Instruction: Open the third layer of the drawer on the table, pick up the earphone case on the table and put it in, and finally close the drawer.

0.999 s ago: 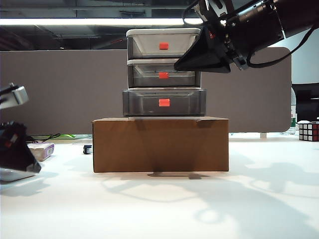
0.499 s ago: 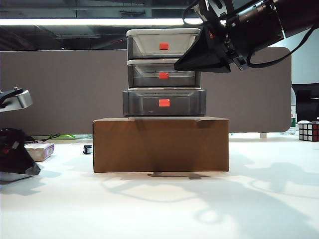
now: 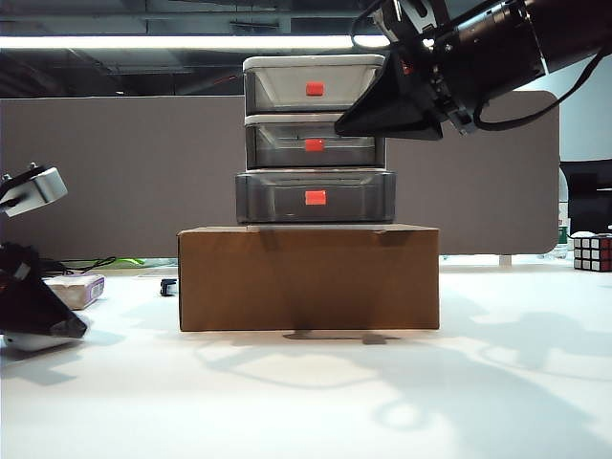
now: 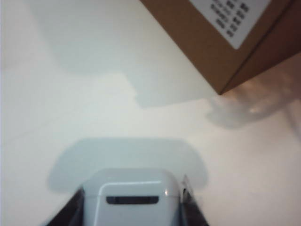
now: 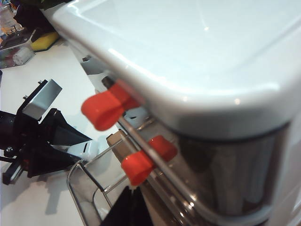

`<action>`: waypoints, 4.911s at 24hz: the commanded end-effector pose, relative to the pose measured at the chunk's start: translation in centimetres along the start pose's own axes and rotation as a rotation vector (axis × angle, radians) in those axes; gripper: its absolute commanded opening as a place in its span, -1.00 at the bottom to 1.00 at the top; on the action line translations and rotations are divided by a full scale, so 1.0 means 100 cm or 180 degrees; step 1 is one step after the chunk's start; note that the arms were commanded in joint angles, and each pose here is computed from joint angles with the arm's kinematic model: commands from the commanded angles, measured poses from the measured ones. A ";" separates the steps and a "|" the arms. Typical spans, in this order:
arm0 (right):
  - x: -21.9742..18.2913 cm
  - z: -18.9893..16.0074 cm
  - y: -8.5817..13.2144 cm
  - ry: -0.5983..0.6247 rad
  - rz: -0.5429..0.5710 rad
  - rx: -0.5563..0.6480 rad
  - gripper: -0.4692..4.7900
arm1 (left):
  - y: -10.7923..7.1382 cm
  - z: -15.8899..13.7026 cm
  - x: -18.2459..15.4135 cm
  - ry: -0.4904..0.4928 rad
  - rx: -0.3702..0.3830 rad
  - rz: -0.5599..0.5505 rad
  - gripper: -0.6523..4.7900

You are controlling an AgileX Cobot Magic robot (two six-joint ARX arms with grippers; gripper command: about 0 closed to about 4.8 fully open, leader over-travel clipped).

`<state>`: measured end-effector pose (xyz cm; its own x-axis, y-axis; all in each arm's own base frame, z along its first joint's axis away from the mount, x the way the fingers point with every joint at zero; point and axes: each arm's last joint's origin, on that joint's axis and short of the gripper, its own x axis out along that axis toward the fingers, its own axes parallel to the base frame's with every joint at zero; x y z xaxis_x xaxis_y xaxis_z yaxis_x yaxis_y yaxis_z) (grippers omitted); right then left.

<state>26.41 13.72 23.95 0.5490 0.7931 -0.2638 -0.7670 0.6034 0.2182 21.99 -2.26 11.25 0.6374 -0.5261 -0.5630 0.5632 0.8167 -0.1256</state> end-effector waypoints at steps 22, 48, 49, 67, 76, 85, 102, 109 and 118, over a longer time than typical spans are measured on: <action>-0.001 0.003 0.000 -0.0035 -0.0006 -0.0024 -0.84 | -0.097 0.136 -0.023 -0.1294 0.1190 -0.0673 -0.58; -0.001 -0.001 0.001 0.0073 0.0071 0.0056 -0.84 | -0.131 0.148 0.020 -0.1004 0.1237 -0.0783 0.16; -0.001 -0.001 0.001 0.0073 0.0071 0.0056 -0.84 | -0.132 0.151 0.013 -0.1055 0.1242 -0.0782 0.14; -0.001 -0.001 0.001 0.0079 0.0094 0.0059 -0.84 | -0.139 0.124 0.022 -0.0173 0.1116 -0.0473 -0.78; -0.001 -0.001 0.001 0.0078 0.0093 0.0057 -0.84 | -0.137 0.135 0.034 -0.0633 0.1133 -0.0085 -0.78; -0.009 0.005 0.006 0.0069 0.0092 -0.0039 -0.84 | -0.146 0.132 0.040 -0.0645 0.1307 -0.0067 -0.78; -0.161 -0.061 0.075 -0.0636 -0.1142 -0.0650 -0.84 | -0.131 -0.010 -0.098 -0.1821 0.0484 -0.0179 -0.78; -0.160 -0.106 0.070 -0.0755 -0.1255 -0.0361 -0.84 | -0.126 -0.026 -0.101 -0.1858 0.0453 -0.0051 -0.78; -0.150 -0.142 0.061 -0.0865 -0.1254 -0.0321 -0.84 | -0.123 -0.026 -0.101 -0.1864 0.0389 0.0267 -0.78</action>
<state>8.68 4.34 15.88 0.8564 0.5121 -0.0658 -0.5092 0.8588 0.0555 7.21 -6.48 16.14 0.8342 -0.5503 -0.0345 0.5510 0.8344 0.0141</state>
